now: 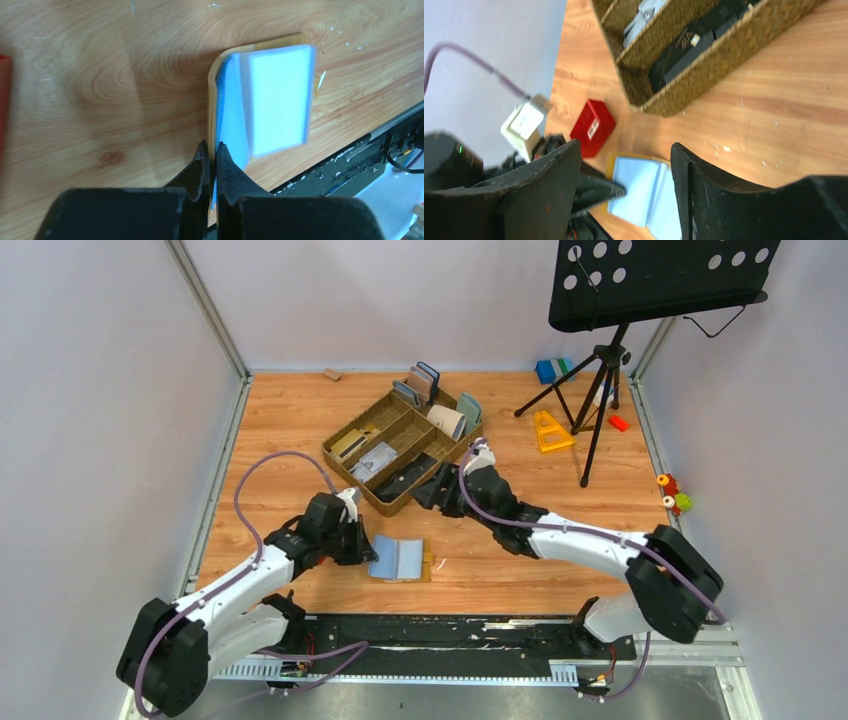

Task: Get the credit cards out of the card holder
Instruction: Close the card holder at the center of the board.

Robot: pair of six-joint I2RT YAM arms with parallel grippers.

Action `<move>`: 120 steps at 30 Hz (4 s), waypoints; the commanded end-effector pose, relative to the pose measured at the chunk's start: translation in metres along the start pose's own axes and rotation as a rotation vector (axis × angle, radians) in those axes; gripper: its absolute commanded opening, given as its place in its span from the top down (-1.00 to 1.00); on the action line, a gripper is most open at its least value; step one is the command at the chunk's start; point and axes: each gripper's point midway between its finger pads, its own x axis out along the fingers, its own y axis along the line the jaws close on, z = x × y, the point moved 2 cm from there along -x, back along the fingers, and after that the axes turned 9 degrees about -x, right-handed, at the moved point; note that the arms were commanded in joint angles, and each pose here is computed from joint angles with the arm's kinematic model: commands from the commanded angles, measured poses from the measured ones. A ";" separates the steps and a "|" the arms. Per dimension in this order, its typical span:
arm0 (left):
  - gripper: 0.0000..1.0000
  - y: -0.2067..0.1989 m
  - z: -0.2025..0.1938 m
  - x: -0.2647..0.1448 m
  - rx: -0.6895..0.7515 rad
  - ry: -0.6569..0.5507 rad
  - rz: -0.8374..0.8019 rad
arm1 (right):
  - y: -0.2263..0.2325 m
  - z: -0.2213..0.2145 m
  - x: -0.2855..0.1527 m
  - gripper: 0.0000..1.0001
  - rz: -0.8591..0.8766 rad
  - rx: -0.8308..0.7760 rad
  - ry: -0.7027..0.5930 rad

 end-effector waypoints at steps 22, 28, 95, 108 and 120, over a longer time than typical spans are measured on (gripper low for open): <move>1.00 -0.002 -0.007 0.032 0.150 0.007 0.448 | -0.044 -0.155 -0.069 -0.46 0.040 -0.039 0.513; 1.00 -0.023 -0.013 0.036 0.140 0.022 0.339 | -0.039 -0.154 -0.062 0.08 0.038 -0.035 0.506; 0.91 -0.095 0.016 -0.014 0.186 0.007 -0.179 | -0.016 -0.107 -0.051 0.60 0.175 -0.309 0.469; 1.00 -0.092 0.000 0.008 0.169 0.081 -0.229 | -0.047 -0.129 0.001 1.00 0.117 -0.290 0.542; 1.00 -0.074 -0.004 0.037 0.182 0.088 -0.187 | -0.018 -0.086 -0.022 1.00 0.236 -0.298 0.464</move>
